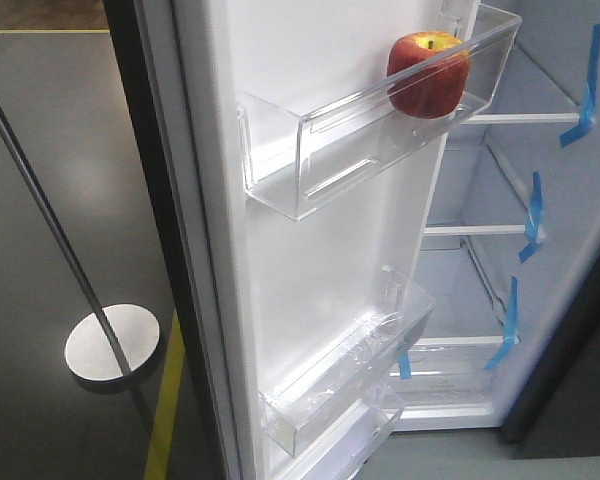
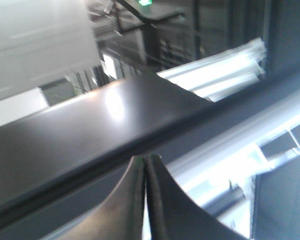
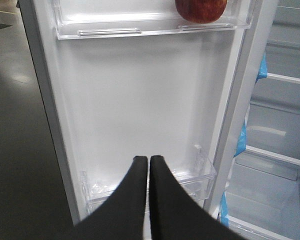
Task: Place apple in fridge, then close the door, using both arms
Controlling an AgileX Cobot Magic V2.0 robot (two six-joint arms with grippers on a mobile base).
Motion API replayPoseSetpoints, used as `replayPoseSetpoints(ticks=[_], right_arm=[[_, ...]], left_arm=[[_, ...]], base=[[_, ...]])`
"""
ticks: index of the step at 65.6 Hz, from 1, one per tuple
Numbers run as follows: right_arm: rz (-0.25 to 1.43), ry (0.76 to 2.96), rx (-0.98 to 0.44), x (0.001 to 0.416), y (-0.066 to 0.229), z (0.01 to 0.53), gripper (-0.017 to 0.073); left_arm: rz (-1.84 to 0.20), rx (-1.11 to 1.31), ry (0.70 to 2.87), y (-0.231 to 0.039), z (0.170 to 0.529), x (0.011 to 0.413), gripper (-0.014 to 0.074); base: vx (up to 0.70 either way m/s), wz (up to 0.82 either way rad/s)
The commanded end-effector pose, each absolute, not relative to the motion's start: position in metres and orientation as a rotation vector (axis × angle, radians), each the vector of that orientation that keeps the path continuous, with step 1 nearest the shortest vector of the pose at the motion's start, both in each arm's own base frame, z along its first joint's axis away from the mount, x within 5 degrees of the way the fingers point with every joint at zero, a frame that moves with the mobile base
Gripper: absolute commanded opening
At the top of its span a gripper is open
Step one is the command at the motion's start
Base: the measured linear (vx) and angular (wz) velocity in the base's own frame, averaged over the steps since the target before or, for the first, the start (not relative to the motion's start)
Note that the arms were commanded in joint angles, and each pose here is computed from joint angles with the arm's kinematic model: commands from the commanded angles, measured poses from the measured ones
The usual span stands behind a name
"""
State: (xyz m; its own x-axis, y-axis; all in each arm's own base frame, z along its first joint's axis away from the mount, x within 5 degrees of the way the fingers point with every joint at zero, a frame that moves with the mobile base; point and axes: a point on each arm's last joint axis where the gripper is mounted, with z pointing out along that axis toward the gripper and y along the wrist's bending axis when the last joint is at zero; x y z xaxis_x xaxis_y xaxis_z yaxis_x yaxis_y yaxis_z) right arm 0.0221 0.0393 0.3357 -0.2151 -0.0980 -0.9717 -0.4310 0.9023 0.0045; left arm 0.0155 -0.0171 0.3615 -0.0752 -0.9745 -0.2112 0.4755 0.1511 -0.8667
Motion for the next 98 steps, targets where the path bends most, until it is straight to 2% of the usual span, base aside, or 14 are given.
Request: replayPoseSetpoints(ticks=[1,9,21,32,41,55,71,98], right_arm=[[0.315,1.707,-0.356,0.025,0.038,0.348,-0.0003],[0.313,1.703,-0.353,0.025,0.038,0.348,-0.0003],[0.313,1.701,-0.351,0.025,0.038,0.348,-0.0003],[0.314,1.703,-0.353,0.025,0.038,0.348,-0.0003],[0.32,1.718,-0.363,0.024,0.038,0.347,-0.0003],[0.331,1.742,-0.381,0.023,0.04,0.344,-0.0003],[0.34,1.763,-0.396,0.022,0.041,0.342,-0.0003],[0.34,1.761,-0.395,0.022,0.041,0.343,-0.0003]], left_arm=[[-1.331,-0.551,1.08,-0.024,0.391,0.025,-0.0006],[-1.226,-0.469,1.165,-0.027,0.419,0.055,-0.0006],[-1.115,-0.43,1.266,-0.026,0.451,0.128,-0.0006],[-1.167,-0.35,1.369,-0.034,0.47,0.201,-0.0006],[-1.184,-0.367,1.435,-0.035,0.469,0.265,-0.0006],[-1.408,-0.248,1.511,-0.049,0.466,0.33,-0.0006],[-1.518,-0.192,1.531,-0.056,0.465,0.359,-0.0006],[-1.681,-0.033,1.585,-0.101,0.464,0.35,-0.0006]], base=[[0.0,0.0],[0.0,0.0],[0.0,0.0],[0.0,0.0],[0.0,0.0],[0.0,0.0],[0.0,0.0],[0.0,0.0]])
